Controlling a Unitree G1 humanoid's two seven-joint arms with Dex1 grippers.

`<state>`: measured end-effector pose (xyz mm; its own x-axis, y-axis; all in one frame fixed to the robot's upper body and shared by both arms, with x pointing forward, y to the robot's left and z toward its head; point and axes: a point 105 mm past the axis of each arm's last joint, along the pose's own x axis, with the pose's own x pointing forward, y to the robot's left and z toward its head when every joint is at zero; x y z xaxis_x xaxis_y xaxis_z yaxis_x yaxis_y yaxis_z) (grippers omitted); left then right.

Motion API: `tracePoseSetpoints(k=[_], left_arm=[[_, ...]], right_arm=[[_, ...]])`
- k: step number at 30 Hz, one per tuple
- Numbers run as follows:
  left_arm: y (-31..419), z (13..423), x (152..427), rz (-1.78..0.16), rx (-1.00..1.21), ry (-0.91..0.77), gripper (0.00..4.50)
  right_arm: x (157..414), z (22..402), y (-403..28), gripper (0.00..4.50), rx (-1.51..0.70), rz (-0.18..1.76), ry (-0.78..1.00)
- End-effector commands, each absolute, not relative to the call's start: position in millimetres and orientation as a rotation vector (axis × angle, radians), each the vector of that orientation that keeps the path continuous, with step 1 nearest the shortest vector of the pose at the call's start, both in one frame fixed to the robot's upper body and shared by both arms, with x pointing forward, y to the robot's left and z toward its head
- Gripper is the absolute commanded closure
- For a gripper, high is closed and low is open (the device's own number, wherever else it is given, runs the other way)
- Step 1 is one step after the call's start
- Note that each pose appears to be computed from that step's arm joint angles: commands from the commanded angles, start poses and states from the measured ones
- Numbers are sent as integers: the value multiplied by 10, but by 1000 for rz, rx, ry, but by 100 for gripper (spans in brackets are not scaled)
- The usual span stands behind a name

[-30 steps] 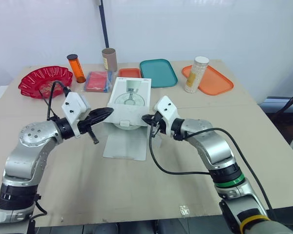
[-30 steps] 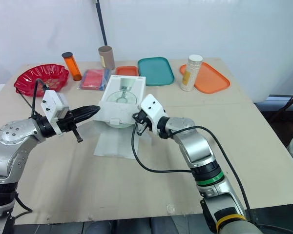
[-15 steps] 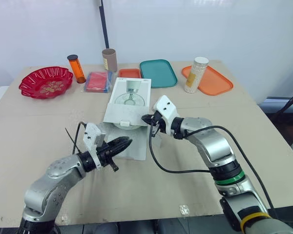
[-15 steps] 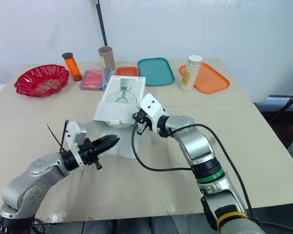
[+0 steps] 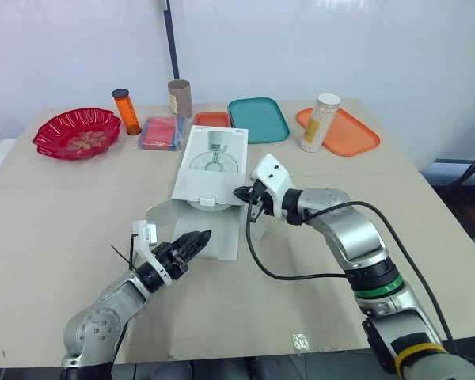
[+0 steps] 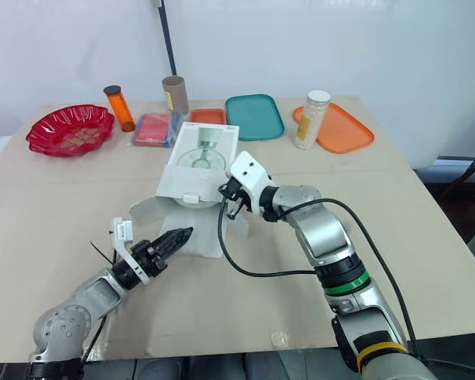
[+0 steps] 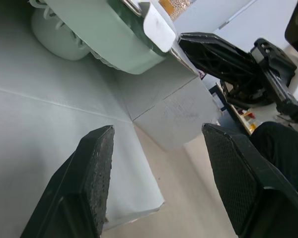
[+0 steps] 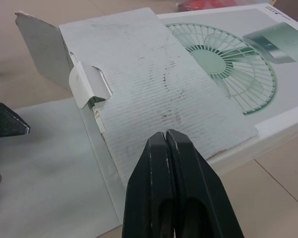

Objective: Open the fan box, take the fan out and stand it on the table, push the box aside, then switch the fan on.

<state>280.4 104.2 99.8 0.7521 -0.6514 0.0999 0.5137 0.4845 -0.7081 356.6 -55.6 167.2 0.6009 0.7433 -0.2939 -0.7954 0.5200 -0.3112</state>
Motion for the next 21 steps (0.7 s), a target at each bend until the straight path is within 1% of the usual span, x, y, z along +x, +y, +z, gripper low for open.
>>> tracePoseSetpoints(k=[1,4,12,21], left_arm=[[987,1016,2838,-713,-871,187,147],[952,1018,2871,-701,-909,182,147],[961,1043,2987,-663,-927,161,147],[975,979,3154,-640,-980,168,147]], right_arm=[[3529,1599,-570,450,-452,924,168],[3531,1619,-557,450,-449,918,165],[3555,1788,-492,450,-415,905,118],[3595,1809,-488,450,-421,898,102]])
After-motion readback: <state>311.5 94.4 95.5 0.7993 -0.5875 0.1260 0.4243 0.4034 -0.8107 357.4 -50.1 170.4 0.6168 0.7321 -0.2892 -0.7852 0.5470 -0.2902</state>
